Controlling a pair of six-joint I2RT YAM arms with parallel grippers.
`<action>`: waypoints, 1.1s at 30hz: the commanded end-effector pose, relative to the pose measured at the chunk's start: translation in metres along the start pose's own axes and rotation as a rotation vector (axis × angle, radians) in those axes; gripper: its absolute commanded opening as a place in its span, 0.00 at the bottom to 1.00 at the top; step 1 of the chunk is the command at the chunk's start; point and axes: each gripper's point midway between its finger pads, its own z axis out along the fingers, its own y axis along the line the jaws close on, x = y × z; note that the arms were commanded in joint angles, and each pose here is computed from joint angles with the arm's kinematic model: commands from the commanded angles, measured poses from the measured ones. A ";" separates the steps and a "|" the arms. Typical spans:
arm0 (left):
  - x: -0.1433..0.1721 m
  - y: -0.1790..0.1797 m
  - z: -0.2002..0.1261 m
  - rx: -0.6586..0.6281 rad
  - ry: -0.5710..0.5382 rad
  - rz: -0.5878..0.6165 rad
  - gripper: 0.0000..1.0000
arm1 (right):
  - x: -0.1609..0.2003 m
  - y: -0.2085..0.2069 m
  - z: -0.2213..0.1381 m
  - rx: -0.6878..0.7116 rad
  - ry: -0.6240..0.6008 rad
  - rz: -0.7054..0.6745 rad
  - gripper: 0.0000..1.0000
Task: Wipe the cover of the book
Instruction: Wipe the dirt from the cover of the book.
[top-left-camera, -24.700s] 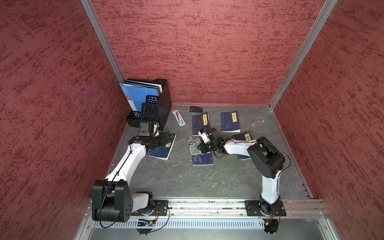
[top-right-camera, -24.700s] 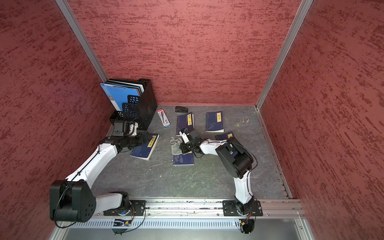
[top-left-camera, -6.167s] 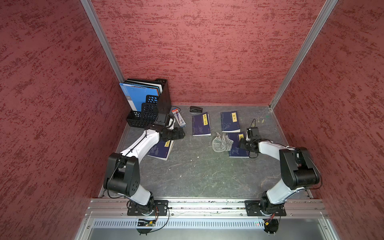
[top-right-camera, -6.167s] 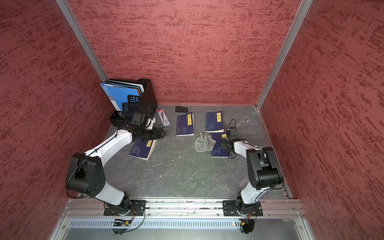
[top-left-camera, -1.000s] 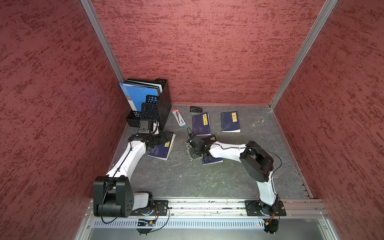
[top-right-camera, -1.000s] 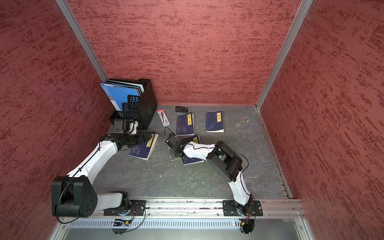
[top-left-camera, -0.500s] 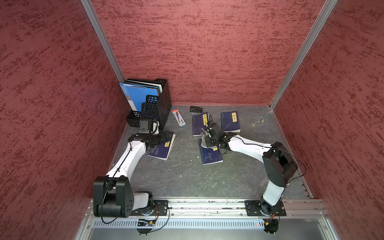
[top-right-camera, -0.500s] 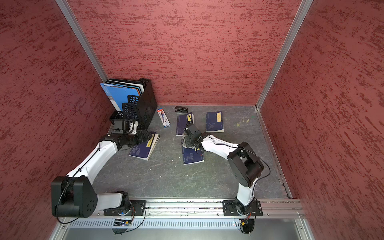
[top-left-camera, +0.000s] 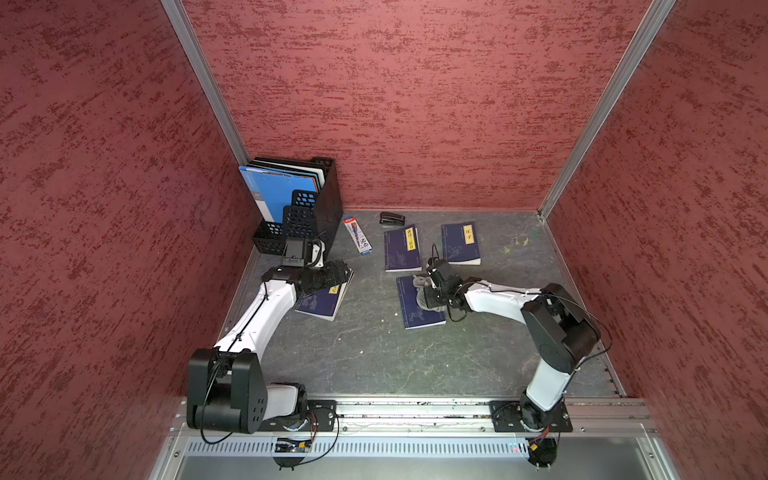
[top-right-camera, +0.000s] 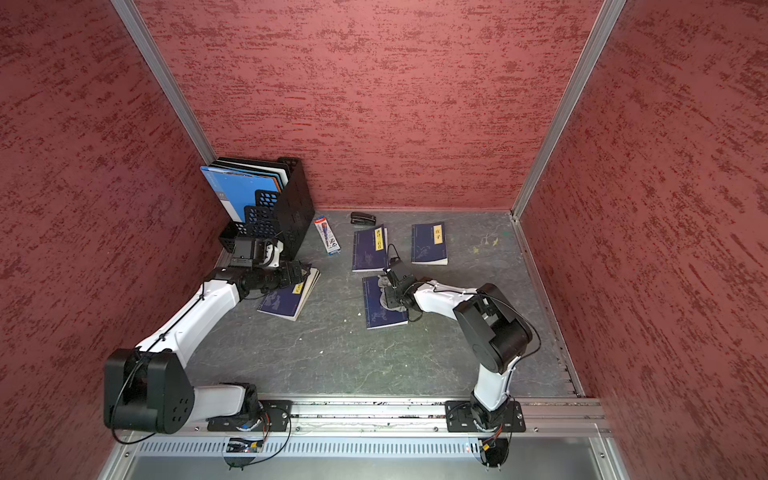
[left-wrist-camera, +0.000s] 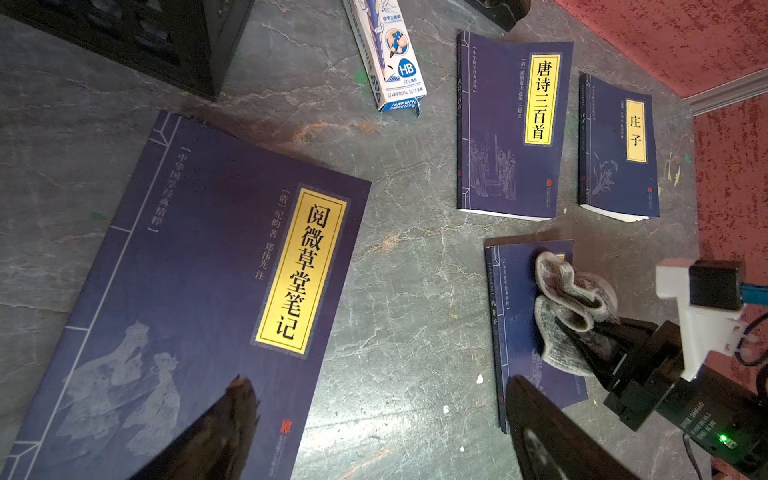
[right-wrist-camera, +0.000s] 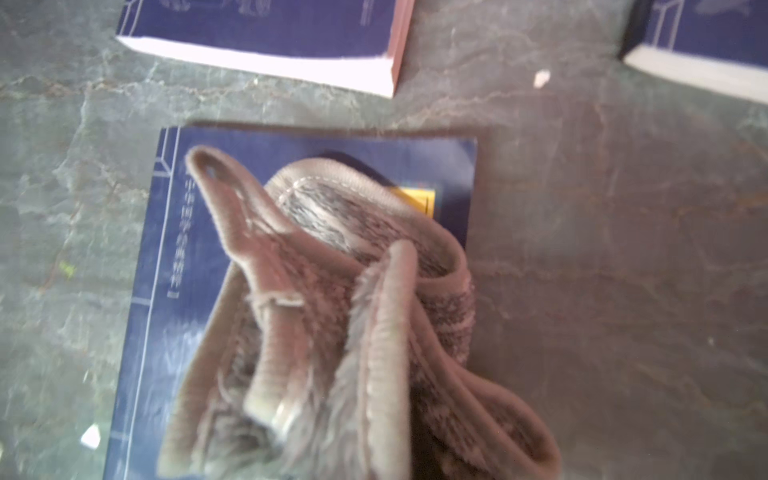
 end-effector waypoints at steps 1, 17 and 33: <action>-0.015 -0.006 -0.001 0.008 -0.039 0.033 0.95 | 0.044 0.005 -0.007 -0.033 0.120 0.000 0.09; -0.021 -0.009 -0.002 0.017 -0.042 0.034 0.95 | 0.061 -0.005 0.007 -0.008 0.162 0.040 0.10; -0.014 -0.008 -0.007 0.012 -0.041 0.037 0.95 | -0.015 -0.018 0.052 0.022 0.090 0.035 0.11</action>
